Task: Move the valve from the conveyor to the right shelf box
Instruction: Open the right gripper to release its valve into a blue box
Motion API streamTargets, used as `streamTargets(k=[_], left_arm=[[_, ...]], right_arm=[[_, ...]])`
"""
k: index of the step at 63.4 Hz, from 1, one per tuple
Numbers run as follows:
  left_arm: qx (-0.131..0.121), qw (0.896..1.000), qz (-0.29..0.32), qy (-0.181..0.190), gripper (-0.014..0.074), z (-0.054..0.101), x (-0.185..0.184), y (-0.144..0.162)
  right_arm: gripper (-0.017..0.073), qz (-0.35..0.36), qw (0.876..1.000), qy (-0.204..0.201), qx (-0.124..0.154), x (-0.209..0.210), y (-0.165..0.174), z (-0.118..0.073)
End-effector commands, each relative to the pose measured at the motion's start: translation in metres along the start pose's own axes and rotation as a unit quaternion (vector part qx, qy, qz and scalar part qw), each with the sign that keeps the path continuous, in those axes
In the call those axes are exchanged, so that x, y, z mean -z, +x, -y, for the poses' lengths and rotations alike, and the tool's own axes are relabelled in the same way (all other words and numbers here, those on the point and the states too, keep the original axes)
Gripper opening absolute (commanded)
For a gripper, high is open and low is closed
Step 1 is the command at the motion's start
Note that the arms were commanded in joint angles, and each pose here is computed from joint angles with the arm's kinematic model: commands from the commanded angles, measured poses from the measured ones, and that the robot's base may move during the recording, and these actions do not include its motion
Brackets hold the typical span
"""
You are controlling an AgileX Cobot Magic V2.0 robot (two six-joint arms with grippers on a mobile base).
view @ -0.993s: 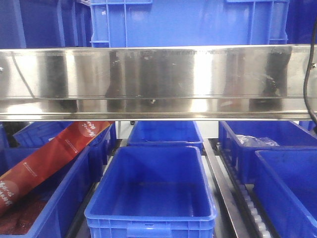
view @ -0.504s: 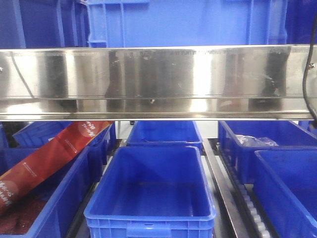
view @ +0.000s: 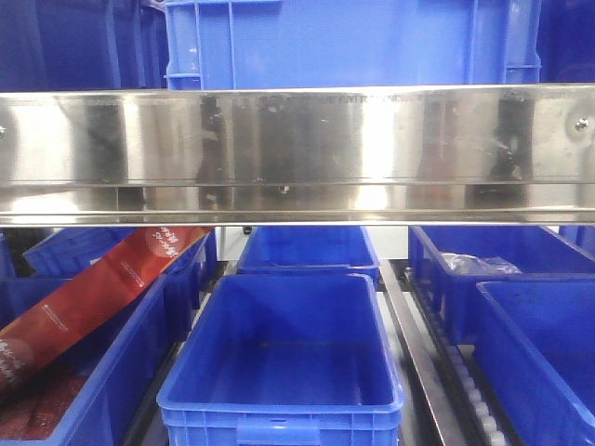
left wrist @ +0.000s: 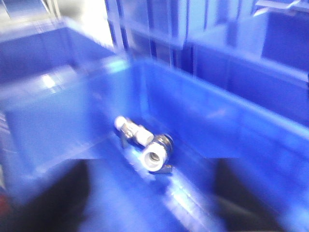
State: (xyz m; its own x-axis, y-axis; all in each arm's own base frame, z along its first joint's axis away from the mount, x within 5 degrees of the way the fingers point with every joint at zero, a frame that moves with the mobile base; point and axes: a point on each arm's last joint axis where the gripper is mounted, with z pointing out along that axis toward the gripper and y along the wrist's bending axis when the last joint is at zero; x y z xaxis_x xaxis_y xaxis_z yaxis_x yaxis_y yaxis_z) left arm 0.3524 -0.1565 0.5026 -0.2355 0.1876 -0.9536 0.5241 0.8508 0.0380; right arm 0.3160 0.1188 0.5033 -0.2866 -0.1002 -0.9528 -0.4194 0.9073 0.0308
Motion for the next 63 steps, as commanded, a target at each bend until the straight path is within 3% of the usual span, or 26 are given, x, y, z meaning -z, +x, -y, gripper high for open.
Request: streamTargets(k=[1,5,17,28,44,63], left_arm=[[-0.01,1.0,0.0,-0.007,0.0035,0.001,0.03,-0.01],[-0.009,1.0,-0.015,-0.01,-0.0113,-0.002,0.046,-0.011],[0.035,0.995,-0.077,-0.047,-0.0111,-0.03,0.077,0.003],[0.053,0.993,-0.072,-0.08,-0.0111,-0.043,0.103,0.014],[0.053,0.992,-0.018,-0.115,-0.0111,-0.033,0.139,0.044],[0.041,0.985,0.061,-0.155,-0.0111,-0.009,0.183,0.127]], right_arm=[[-0.016,0.027,1.0,0.002,0.005,0.029,-0.011,-0.002],[-0.0158,0.03,1.0,0.006,0.005,0.041,-0.012,-0.001],[-0.0158,0.015,0.999,0.043,-0.009,0.069,0.01,0.017],[-0.0162,0.003,0.997,0.077,-0.025,0.085,0.054,0.028],[-0.0162,0.035,0.995,0.092,-0.028,0.116,0.118,0.02],[-0.0162,0.071,0.992,0.1,-0.026,0.155,0.18,0.009]])
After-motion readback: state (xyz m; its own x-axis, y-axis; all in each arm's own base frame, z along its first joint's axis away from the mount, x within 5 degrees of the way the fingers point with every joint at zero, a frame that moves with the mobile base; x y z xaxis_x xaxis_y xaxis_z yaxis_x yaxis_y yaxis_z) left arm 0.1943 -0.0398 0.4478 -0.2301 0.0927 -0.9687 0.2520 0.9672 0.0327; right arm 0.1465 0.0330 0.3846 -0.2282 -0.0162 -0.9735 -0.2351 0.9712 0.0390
